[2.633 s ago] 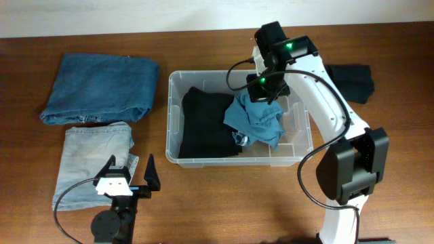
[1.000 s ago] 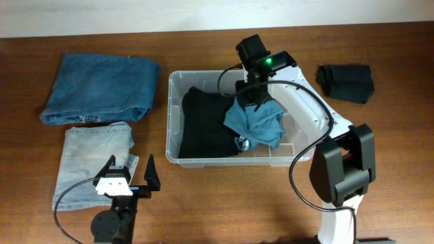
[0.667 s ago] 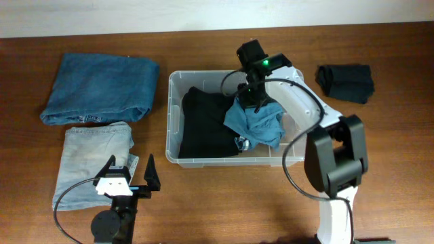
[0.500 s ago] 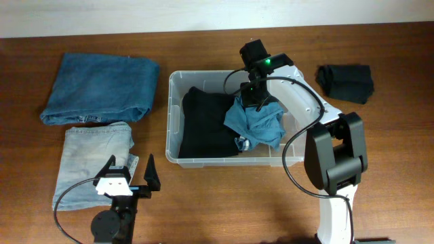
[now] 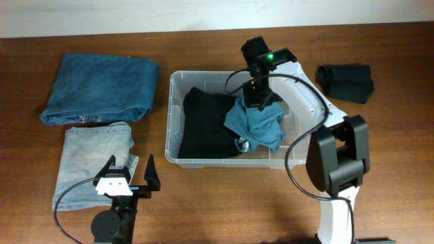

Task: Pack container
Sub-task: 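Lift the right gripper up out of the container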

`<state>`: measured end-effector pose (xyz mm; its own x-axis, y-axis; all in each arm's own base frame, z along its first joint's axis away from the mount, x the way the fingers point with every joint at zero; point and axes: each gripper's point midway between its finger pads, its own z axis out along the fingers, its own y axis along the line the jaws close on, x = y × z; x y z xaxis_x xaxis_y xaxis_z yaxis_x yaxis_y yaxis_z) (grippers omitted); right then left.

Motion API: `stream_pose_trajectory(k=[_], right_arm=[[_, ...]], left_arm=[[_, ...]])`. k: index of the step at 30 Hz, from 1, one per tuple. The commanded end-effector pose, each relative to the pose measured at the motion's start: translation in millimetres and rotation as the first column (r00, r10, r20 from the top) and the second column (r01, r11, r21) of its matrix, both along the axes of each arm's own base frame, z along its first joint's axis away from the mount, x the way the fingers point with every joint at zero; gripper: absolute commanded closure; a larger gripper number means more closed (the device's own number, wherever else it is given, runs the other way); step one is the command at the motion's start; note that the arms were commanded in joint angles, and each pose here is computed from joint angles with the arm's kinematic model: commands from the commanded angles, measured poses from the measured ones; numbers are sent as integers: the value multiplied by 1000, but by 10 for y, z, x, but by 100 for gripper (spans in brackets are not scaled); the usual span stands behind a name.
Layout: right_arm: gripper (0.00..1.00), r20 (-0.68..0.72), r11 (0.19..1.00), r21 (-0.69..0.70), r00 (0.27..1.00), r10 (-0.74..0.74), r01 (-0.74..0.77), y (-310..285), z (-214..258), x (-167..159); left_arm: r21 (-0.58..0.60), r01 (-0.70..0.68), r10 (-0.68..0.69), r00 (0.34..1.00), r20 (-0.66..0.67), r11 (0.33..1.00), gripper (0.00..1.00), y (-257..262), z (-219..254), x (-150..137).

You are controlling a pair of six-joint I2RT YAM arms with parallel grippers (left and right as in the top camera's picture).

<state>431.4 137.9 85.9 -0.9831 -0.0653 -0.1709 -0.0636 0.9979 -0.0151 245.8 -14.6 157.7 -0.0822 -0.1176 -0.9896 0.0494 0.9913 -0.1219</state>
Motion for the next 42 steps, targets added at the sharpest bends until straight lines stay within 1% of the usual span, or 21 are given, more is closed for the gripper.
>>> stream_pose_trajectory(k=[1, 5, 8, 11, 16, 19, 22, 27, 36, 42], right_arm=[[96, 143, 999, 47, 989, -21, 14, -18, 667, 86], [96, 169, 998, 57, 985, -22, 12, -57, 934, -31], [96, 117, 999, 38, 993, -20, 16, -141, 1038, -281], [96, 13, 1000, 1, 1000, -18, 18, -231, 988, -550], [96, -79, 999, -31, 997, -19, 16, -288, 697, -720], [96, -104, 999, -33, 994, -17, 14, -283, 416, -756], [96, -97, 999, -31, 995, -18, 15, -281, 145, -743], [96, -73, 1000, -26, 997, -20, 18, -286, -143, -716], [95, -62, 997, -20, 996, -69, 68, -428, -466, -729], [96, -43, 997, -13, 996, -75, 75, -439, -483, -682]], left_arm=[[16, -2, 2, 1000, -5, 1000, 1, 8, -18, -2], [16, -2, 2, 1000, -5, 1000, 1, 8, -18, -2], [16, -2, 2, 1000, -5, 1000, 0, 8, -18, -2], [16, -2, 2, 1000, -5, 1000, 1, 8, -18, -2], [16, -2, 2, 1000, -5, 1000, 1, 8, -18, -2], [16, -2, 2, 1000, -5, 1000, 1, 8, -18, -2], [16, -2, 2, 1000, -5, 1000, 1, 8, -18, -2], [16, -2, 2, 1000, -5, 1000, 0, 8, -18, -2], [16, -2, 2, 1000, -5, 1000, 1, 8, -18, -2], [16, -2, 2, 1000, -5, 1000, 1, 8, -18, -2]])
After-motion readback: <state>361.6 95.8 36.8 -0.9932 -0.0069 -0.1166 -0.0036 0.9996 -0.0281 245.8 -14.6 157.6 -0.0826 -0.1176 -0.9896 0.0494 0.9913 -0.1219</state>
